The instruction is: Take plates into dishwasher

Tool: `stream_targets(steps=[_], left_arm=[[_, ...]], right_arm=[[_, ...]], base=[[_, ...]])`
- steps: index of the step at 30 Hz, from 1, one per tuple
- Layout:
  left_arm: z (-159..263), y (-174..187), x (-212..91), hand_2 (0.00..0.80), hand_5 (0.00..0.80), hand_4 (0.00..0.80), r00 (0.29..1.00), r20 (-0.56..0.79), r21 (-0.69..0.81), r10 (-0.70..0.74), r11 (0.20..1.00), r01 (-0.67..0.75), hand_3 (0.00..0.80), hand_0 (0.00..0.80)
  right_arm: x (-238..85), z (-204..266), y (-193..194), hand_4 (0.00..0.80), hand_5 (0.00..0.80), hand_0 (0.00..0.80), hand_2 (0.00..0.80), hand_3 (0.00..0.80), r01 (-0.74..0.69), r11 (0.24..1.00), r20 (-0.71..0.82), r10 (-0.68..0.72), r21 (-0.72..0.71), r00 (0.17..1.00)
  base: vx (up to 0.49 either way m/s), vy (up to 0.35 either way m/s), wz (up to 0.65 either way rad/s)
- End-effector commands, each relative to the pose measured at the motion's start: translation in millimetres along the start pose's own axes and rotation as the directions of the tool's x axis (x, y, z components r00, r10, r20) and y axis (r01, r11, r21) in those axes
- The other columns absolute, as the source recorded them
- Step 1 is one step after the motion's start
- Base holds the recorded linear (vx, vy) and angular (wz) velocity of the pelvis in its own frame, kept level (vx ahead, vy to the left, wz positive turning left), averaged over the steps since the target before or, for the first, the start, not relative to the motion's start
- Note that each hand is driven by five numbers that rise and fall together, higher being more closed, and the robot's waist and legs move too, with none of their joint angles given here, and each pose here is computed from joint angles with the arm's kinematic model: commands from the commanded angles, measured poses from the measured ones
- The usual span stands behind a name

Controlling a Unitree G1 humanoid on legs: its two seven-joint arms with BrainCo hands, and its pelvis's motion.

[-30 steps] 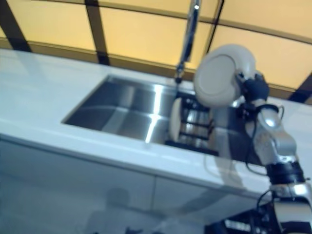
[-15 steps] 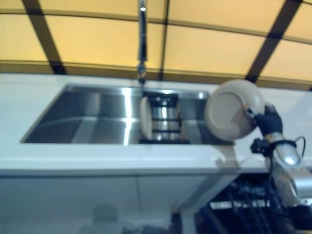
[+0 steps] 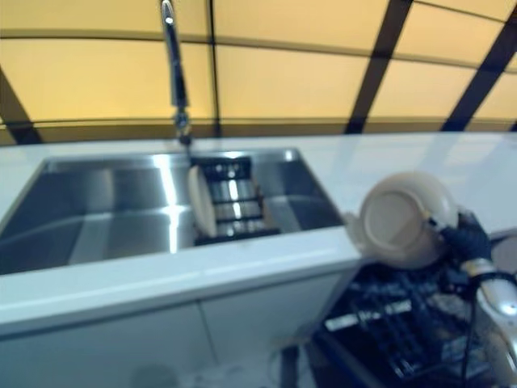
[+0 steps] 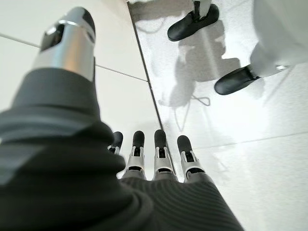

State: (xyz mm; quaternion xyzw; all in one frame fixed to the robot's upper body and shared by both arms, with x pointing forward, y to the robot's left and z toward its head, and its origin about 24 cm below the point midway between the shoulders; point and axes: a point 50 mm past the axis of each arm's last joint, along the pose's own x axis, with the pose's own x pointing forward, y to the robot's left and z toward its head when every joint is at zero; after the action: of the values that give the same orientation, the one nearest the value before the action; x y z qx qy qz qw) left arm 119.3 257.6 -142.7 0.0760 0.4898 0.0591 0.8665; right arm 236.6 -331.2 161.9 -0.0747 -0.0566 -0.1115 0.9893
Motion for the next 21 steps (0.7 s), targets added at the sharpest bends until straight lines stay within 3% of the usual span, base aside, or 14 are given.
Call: stream_targets(steps=[1,11,16,21], left_arm=[[1.8,12.1,-0.6,0.000,0.000,0.000,1.000,0.014,0.062,0.018,0.998,-0.018,0.000,0.000],[8.4,34.4,-1.0,0.000,0.000,0.000,0.994,-0.011,0.040,0.104,0.994,-0.104,0.000,0.000],[15.8,37.5,-0.2,0.000,0.000,0.000,0.993,0.015,0.045,0.121,0.992,-0.121,0.000,0.000],[25.9,34.9,2.2,0.000,0.000,0.000,0.991,0.048,0.049,0.125,0.991,-0.127,0.000,0.000]], right_arm=[[5.7,43.4,-16.2,0.800,0.800,0.800,0.800,0.800,0.070,0.997,0.223,-0.072,0.018,0.972],[13.6,39.5,-1.2,0.800,0.800,0.800,0.800,0.800,-0.031,0.997,0.194,0.016,0.071,0.981],[14.7,32.1,9.1,0.800,0.800,0.800,0.800,0.800,-0.083,0.993,0.169,0.068,0.085,0.983],[10.6,23.9,17.4,0.800,0.800,0.800,0.800,0.800,-0.146,0.982,0.154,0.128,0.116,0.980]], base=[[0.025,-0.014,-0.06],[-0.153,-0.066,-0.58],[-0.155,-0.195,-1.18],[-0.108,-0.323,-0.26]])
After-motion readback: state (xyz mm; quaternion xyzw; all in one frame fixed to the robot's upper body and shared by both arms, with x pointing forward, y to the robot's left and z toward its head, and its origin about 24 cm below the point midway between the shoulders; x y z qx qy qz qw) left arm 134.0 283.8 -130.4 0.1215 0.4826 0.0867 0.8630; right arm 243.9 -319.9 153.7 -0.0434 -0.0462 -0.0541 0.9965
